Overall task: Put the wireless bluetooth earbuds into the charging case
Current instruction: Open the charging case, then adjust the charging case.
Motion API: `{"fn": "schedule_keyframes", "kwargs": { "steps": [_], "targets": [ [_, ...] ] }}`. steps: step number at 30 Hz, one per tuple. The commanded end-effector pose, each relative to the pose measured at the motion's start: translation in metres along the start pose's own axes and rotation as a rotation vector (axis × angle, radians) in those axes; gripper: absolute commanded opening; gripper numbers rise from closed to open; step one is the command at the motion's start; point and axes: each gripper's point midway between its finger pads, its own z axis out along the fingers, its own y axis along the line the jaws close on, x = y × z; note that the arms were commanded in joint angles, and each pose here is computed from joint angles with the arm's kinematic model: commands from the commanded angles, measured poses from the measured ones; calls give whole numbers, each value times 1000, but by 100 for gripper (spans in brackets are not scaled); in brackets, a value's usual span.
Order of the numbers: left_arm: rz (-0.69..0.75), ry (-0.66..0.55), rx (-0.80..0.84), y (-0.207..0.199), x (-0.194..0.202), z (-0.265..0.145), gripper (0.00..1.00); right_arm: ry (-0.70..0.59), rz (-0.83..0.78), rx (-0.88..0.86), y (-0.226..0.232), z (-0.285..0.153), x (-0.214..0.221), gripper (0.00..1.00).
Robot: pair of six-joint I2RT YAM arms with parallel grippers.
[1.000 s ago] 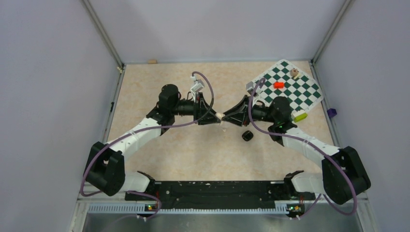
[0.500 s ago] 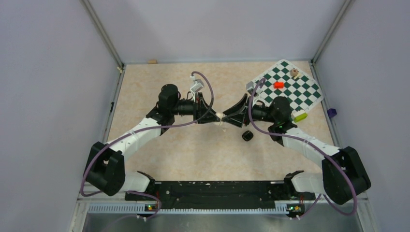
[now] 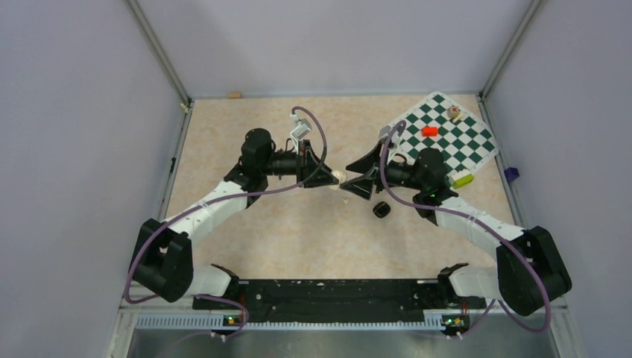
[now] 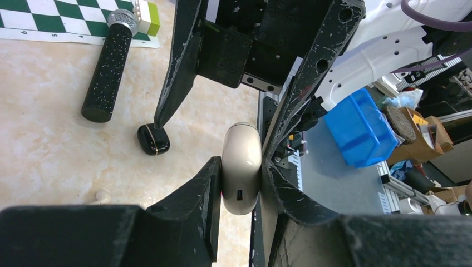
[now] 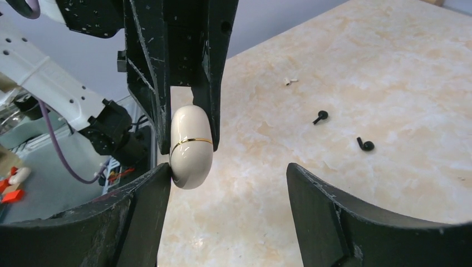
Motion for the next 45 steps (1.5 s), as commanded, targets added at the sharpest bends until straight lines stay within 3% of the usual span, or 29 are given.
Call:
{"fn": "schedule_keyframes", "kwargs": {
  "steps": [1, 14, 21, 25, 29, 35, 45],
  "targets": [
    [79, -35, 56, -17, -19, -1, 0, -50, -89, 111, -21, 2, -25, 74],
    [87, -53, 65, -24, -22, -7, 0, -1, -213, 205, -41, -12, -26, 73],
    [92, -82, 22, -15, -27, -12, 0, -3, -224, -8, 7, -16, -32, 77],
    [92, -108, -15, -8, -33, -19, 0, -22, -229, -39, 19, -20, -41, 79],
    [97, -134, -27, -8, -38, -27, 0, -75, -178, -9, 18, -20, -55, 78],
    [88, -136, -3, -13, -37, -28, 0, -174, -8, 80, -4, -7, -67, 69],
    [64, -156, 30, -17, -34, -27, 0, -208, -17, 54, 7, 2, -56, 68]
  ]
}}
